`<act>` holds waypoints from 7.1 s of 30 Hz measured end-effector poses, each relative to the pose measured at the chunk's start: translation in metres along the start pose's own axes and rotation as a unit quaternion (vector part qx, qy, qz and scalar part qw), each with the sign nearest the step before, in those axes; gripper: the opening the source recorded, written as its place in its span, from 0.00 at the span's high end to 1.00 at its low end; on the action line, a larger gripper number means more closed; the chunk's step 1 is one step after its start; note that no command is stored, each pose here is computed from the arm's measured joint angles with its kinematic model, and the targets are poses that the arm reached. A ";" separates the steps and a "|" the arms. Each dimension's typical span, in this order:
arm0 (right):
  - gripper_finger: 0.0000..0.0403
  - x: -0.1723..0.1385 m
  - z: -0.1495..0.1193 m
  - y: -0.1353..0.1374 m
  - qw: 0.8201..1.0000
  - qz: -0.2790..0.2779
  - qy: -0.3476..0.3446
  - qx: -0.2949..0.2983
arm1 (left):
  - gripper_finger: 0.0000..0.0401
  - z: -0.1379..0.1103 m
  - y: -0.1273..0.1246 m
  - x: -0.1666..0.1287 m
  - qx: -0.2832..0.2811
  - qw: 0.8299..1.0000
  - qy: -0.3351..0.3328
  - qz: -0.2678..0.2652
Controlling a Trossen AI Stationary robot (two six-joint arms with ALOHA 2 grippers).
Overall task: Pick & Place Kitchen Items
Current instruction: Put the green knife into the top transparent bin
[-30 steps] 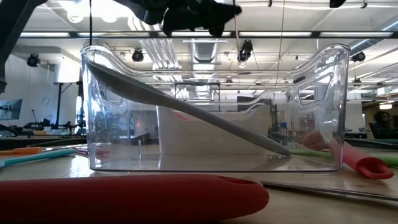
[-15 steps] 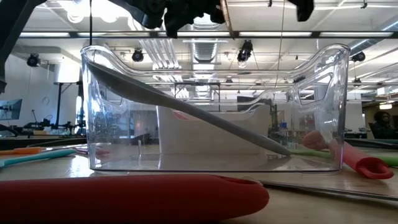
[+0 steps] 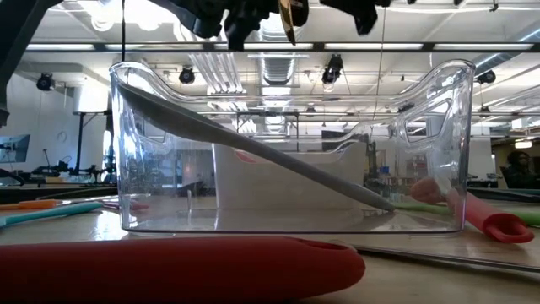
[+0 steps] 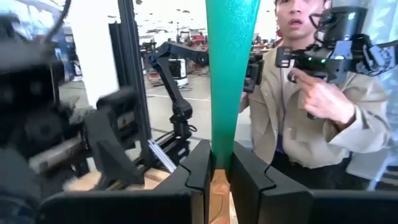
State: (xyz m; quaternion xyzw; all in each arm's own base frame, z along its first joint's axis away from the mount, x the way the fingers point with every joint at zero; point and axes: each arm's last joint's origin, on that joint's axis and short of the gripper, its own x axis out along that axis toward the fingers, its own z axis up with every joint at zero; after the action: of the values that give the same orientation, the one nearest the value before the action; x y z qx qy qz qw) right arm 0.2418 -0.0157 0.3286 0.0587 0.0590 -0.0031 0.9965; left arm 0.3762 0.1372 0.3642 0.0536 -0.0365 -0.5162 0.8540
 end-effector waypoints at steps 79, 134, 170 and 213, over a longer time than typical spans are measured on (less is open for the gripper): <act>0.62 0.076 0.111 -0.017 0.986 0.119 0.041 0.106 | 0.91 -0.012 0.001 -0.020 0.014 1.000 0.005 0.009; 0.97 0.053 0.166 -0.013 0.988 0.038 0.149 0.010 | 0.58 -0.013 0.001 -0.033 -0.102 0.992 0.006 0.075; 0.97 0.136 0.053 -0.160 0.931 -0.101 0.348 0.043 | 0.56 0.096 -0.192 -0.058 0.040 0.872 0.106 0.477; 0.97 0.216 -0.064 -0.212 0.867 -0.051 0.480 0.121 | 0.56 0.097 -0.198 -0.060 0.069 0.838 0.141 0.522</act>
State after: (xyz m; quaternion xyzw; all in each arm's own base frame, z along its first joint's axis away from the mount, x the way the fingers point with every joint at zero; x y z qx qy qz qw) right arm 0.4457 -0.2186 0.2157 0.1701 0.5323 -0.0325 0.8287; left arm 0.1632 0.0940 0.4349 0.1578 0.0261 0.0231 0.9869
